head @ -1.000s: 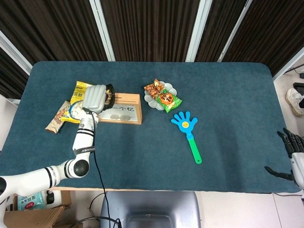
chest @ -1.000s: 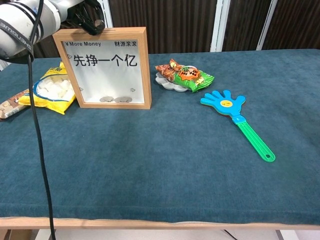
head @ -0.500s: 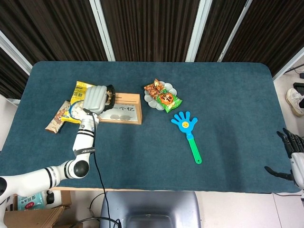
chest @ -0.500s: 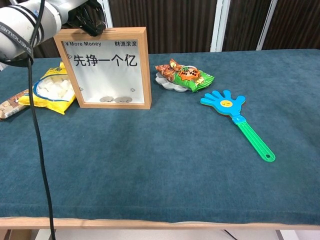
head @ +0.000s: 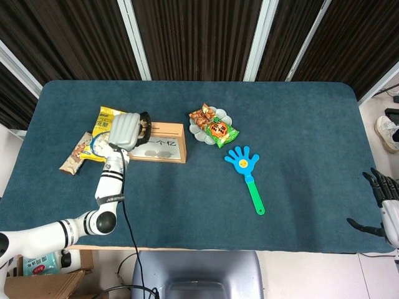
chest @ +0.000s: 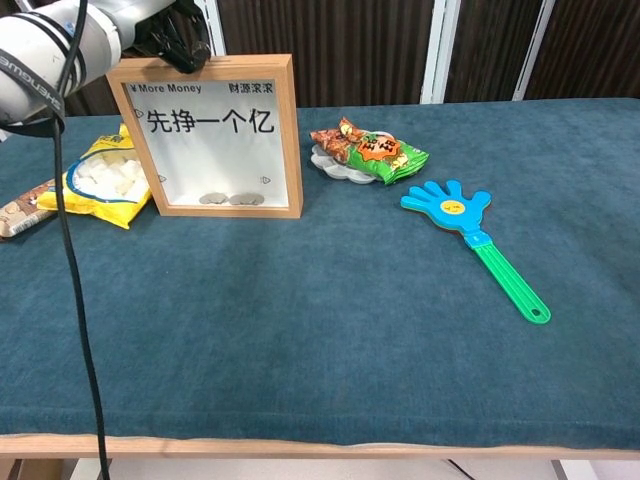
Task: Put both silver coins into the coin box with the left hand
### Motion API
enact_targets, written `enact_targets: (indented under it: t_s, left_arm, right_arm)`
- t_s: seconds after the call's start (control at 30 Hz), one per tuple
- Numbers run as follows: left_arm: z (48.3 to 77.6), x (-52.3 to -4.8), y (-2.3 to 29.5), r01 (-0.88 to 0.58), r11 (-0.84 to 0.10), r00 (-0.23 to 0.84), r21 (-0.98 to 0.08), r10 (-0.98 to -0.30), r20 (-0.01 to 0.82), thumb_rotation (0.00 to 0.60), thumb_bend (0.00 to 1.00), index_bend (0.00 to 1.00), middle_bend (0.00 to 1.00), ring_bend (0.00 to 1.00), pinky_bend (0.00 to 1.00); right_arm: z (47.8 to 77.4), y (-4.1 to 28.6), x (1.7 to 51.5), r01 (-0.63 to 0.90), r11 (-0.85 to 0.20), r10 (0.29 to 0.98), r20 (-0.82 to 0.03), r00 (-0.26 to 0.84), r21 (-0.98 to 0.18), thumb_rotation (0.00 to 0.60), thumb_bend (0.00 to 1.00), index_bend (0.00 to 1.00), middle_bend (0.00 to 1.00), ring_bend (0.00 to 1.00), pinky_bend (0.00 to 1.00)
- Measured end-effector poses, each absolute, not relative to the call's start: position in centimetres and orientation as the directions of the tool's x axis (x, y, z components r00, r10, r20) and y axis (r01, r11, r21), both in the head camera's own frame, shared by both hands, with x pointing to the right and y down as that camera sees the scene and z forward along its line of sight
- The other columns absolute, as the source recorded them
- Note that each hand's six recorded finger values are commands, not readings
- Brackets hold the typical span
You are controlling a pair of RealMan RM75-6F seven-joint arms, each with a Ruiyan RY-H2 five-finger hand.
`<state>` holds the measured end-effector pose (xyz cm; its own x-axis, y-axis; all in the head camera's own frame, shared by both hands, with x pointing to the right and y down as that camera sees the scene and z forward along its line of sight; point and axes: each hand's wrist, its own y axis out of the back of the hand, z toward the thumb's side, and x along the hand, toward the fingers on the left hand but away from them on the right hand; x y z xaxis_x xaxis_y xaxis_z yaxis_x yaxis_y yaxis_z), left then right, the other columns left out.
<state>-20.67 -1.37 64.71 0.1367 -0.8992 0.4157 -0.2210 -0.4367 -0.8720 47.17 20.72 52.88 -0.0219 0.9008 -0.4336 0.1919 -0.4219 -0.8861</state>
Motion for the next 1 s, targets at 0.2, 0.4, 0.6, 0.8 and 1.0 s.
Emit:
enact_targets:
  t_s: [0.2,0.4,0.6,0.8,1.0]
  left_arm:
    - [64.6,-20.8,-1.3,-0.219,-0.429,0.137,-0.876,-0.903,0.408,0.600,0.46,0.50,1.00,1.00,1.00]
    - [64.6,-21.0,-1.4,-0.223,-0.419,0.137,-0.880,-0.908,0.397,0.600,0.44,0.43,1.00,1.00,1.00]
    - [64.2,-21.0,-1.4,-0.237,-0.405,0.138,-0.883,-0.914,0.382,0.600,0.44,0.42,1.00,1.00,1.00]
    - [63.1,-21.1,-1.0,-0.246,-0.381,0.155,-0.891,-0.923,0.352,0.600,0.44,0.41,1.00,1.00,1.00]
    - [61.1,-21.3,0.2,-0.260,-0.351,0.189,-0.900,-0.932,0.309,0.600,0.43,0.40,1.00,1.00,1.00]
  right_arm:
    - [52.9,20.7,47.2,0.191,-0.423,0.900,-0.435,-0.023,-0.886,0.600,0.15,0.00,0.00,0.00,0.00]
    - [52.9,20.7,47.2,0.190,-0.423,0.900,-0.435,-0.024,-0.886,0.600,0.15,0.00,0.00,0.00,0.00]
    - [52.9,20.7,47.2,0.189,-0.423,0.901,-0.434,-0.023,-0.886,0.600,0.15,0.00,0.00,0.00,0.00]
    - [53.0,20.7,47.1,0.188,-0.423,0.901,-0.434,-0.021,-0.886,0.600,0.15,0.00,0.00,0.00,0.00]
    - [53.1,20.8,46.8,0.179,-0.428,0.899,-0.437,-0.014,-0.886,0.600,0.15,0.00,0.00,0.00,0.00]
